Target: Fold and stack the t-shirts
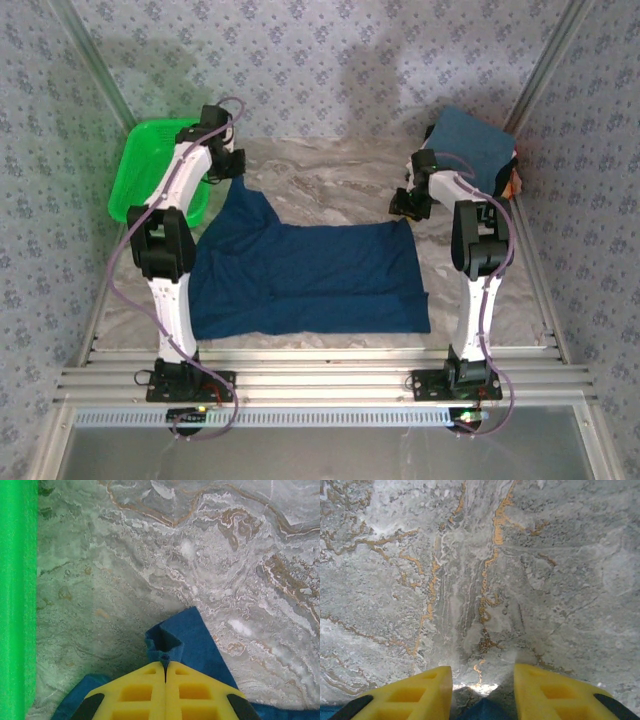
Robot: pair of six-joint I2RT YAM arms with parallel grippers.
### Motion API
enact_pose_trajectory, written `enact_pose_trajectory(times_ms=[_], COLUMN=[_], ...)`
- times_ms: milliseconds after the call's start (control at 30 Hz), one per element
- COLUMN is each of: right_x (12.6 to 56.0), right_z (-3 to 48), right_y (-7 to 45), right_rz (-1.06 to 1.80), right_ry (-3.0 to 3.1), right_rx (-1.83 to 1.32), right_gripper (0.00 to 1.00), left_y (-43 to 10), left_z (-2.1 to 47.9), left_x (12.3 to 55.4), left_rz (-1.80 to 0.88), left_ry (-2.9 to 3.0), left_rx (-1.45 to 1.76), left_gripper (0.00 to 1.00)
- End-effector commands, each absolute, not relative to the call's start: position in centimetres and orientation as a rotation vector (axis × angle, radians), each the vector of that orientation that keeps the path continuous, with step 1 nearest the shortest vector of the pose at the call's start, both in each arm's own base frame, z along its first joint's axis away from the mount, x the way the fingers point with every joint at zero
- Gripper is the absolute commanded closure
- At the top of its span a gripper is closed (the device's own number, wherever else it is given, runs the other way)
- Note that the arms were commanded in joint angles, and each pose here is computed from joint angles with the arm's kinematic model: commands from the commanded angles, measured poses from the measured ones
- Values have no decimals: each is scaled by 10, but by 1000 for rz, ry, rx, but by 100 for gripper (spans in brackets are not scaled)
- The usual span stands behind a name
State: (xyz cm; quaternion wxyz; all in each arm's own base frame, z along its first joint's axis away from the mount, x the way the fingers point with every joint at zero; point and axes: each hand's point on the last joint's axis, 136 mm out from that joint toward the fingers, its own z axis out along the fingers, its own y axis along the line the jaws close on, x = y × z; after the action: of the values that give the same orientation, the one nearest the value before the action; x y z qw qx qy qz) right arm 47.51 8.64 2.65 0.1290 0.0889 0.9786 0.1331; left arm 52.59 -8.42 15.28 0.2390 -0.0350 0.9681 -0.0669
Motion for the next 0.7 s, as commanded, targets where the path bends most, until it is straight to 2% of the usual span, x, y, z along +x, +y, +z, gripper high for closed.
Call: enact_pose_trajectory(times_ms=[0, 233, 367, 433, 500, 667], right_x=[464, 466, 465, 465, 463, 460], right_z=[13, 23, 27, 28, 29, 31], right_y=[98, 92, 91, 90, 88, 81], right_rz=[425, 401, 402, 406, 412, 425], right_ry=[2902, 2877, 2870, 2870, 2870, 2867], right_rx=[230, 253, 258, 259, 260, 276], right_gripper=[65, 82, 87, 85, 77, 67], left_y=[-81, -66, -57, -55, -54, -53], left_z=[181, 186, 190, 190, 190, 186], left_x=[524, 520, 517, 515, 514, 509], left_rz=[-215, -210, -208, -209, -213, -211], left_ry=[2590, 2577, 2569, 2570, 2568, 2580], left_rx=[-92, -129, -151, -158, -161, -166], left_gripper=[100, 100, 100, 100, 100, 100])
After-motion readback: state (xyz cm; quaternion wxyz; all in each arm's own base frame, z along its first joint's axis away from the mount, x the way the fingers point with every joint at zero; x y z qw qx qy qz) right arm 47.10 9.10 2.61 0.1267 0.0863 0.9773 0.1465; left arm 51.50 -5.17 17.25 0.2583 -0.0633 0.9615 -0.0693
